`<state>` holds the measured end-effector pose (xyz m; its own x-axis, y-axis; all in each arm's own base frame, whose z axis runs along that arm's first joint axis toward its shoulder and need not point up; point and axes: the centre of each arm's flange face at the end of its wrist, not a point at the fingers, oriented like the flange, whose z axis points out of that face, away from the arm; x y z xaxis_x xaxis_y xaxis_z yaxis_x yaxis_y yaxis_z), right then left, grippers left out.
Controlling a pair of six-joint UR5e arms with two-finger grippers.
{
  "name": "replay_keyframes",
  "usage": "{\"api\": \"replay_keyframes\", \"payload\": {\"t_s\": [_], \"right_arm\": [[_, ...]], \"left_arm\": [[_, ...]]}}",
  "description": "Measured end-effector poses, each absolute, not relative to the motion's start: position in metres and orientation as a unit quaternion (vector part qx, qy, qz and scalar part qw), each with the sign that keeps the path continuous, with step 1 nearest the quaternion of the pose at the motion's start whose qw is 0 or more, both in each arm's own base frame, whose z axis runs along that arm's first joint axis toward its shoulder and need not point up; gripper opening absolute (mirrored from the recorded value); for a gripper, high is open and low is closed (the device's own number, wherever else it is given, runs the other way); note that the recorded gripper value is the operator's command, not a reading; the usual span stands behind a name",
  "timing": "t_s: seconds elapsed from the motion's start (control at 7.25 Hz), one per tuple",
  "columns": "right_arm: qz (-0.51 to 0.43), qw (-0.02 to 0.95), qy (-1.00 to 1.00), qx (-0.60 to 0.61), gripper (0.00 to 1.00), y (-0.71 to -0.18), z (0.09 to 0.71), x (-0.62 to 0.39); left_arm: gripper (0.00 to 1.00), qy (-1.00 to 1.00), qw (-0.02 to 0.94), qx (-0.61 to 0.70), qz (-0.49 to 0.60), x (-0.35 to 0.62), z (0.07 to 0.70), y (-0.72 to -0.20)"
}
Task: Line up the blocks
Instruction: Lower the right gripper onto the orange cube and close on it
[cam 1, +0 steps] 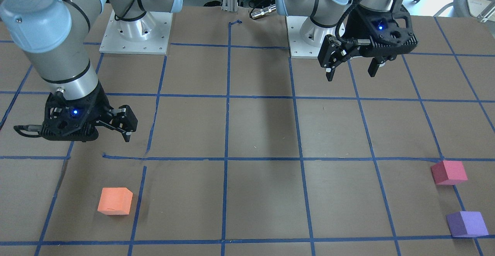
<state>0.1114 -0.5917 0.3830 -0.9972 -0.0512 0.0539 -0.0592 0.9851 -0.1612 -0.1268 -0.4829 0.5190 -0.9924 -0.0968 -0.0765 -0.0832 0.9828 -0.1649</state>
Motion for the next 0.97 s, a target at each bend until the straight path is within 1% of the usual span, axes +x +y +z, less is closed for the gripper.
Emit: {"api": "replay_keyframes", "payload": {"t_s": [0.41,0.69,0.97], "right_arm": [[0.116,0.031,-0.991,0.05,1.0,-0.651,0.294,0.088],[0.119,0.032,-0.991,0.051,1.0,-0.673,0.241,0.081],[0.128,0.032,-0.99,0.047,1.0,-0.682,0.214,0.08]], "left_arm": [[1.0,0.994,0.016,-0.036,-0.099,-0.133,0.525,-0.48],[1.0,0.994,0.01,-0.028,-0.102,-0.137,0.528,-0.472],[1.0,0.995,0.01,-0.018,-0.1,-0.143,0.526,-0.464]]}}
